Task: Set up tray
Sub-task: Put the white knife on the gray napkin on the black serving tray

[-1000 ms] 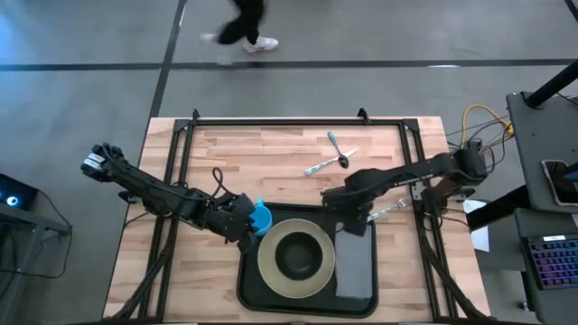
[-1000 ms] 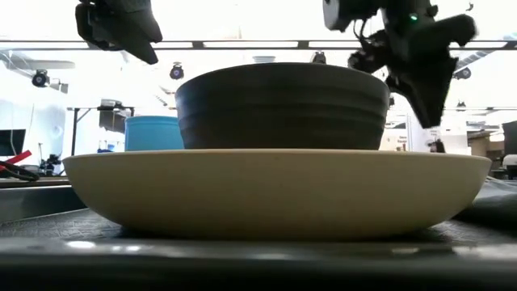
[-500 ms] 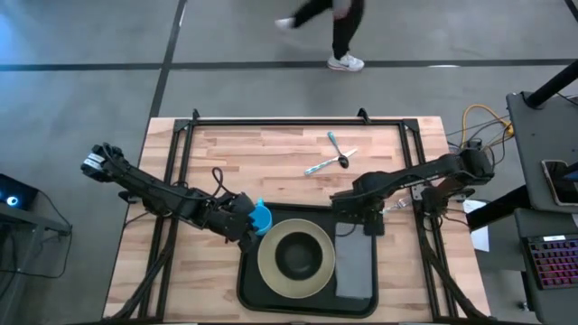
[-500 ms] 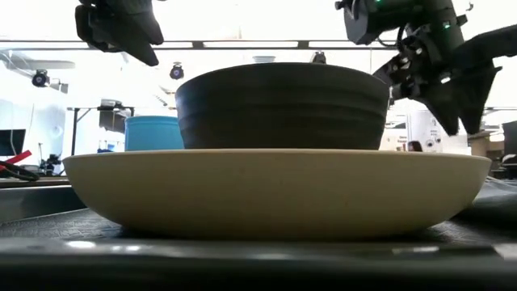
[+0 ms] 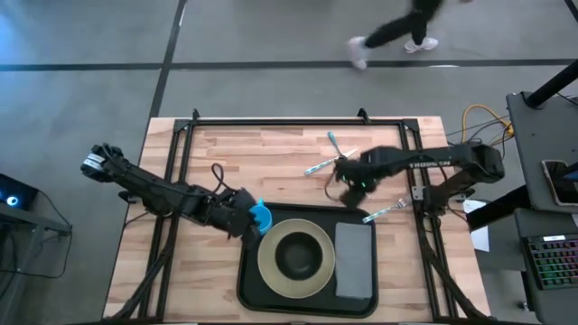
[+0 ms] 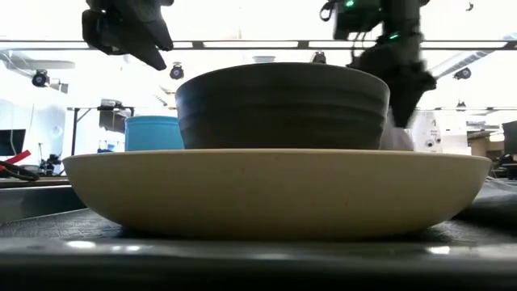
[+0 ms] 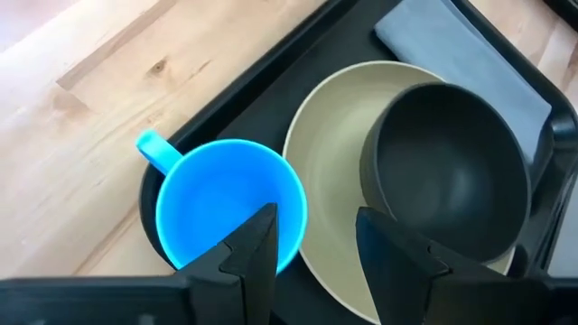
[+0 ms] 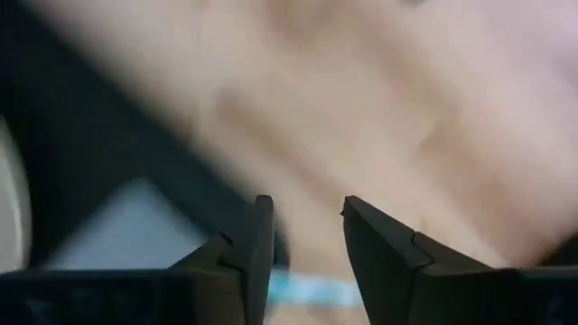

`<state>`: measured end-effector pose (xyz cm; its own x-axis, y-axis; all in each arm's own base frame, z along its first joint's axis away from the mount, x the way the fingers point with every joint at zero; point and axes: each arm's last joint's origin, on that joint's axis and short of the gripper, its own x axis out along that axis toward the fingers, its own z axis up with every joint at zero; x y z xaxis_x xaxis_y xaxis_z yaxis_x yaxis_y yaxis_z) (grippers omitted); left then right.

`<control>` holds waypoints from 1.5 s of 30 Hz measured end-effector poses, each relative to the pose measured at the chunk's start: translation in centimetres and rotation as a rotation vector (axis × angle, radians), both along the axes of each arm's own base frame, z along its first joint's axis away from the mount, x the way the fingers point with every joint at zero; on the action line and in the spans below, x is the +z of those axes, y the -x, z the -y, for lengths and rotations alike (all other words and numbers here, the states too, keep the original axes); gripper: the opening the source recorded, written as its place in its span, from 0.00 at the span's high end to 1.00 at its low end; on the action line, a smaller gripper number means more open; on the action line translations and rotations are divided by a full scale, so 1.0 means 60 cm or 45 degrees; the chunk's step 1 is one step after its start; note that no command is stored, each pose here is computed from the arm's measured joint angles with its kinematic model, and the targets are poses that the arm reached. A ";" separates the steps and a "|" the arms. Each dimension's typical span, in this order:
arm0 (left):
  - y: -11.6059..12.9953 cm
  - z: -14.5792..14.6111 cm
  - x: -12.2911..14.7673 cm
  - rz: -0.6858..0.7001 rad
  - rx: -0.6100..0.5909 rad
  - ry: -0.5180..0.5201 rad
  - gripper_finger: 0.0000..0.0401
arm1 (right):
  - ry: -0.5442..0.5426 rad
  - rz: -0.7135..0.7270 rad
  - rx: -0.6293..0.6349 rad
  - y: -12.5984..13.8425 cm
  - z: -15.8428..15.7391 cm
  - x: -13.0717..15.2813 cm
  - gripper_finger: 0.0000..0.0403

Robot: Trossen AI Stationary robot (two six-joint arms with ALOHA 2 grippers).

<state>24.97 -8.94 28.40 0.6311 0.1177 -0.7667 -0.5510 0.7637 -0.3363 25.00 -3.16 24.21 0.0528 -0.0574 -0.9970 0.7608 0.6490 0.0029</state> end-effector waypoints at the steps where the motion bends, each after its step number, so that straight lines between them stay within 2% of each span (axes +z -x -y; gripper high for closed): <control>1: -0.001 -0.002 0.000 0.000 0.006 0.000 0.67 | 0.036 0.038 -0.046 -0.006 0.014 0.002 0.70; 5: -0.002 -0.005 0.000 0.002 0.015 -0.001 0.67 | 0.125 0.149 -0.193 -0.028 0.071 0.006 0.71; 8: -0.002 -0.004 0.001 0.010 0.013 0.003 0.67 | 0.136 0.161 -0.155 -0.046 0.109 0.001 0.71; 10: -0.003 -0.003 0.001 0.017 0.013 0.007 0.67 | 0.111 0.157 -0.019 -0.064 0.126 -0.005 0.71; 12: -0.004 -0.003 0.002 0.022 0.013 0.008 0.67 | 0.105 0.135 0.217 -0.084 0.134 -0.010 0.70; 14: -0.005 -0.003 0.002 0.032 0.014 0.014 0.67 | 0.147 0.080 0.510 -0.103 0.136 -0.012 0.70; 16: -0.005 -0.002 0.003 0.035 0.018 0.020 0.67 | 0.200 -0.017 0.721 -0.121 0.139 -0.018 0.70; 20: -0.005 -0.002 0.003 0.040 0.038 0.041 0.67 | 0.232 -0.122 0.932 -0.150 0.157 -0.026 0.70; 24: -0.005 -0.002 0.003 0.040 0.046 0.049 0.67 | 0.118 -0.086 1.160 -0.172 0.166 -0.045 0.68; 26: -0.005 -0.002 0.003 0.042 0.059 0.060 0.67 | 0.063 -0.078 1.209 -0.180 0.172 -0.060 0.67; 34: -0.005 -0.002 0.003 0.046 0.085 0.082 0.67 | -0.004 -0.141 1.334 -0.195 0.194 -0.111 0.62; 42: -0.005 -0.002 0.003 0.045 0.085 0.081 0.67 | 0.076 -0.183 1.324 -0.201 0.219 -0.134 0.62; 45: -0.005 -0.002 0.002 0.044 0.085 0.081 0.67 | 0.058 -0.204 1.343 -0.200 0.223 -0.144 0.63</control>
<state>25.25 -8.81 28.52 0.6496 0.1120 -0.7520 -0.5871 0.7023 -0.4026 37.02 -16.52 15.56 -0.0338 -0.0968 -0.9947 -0.1963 0.9766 -0.0884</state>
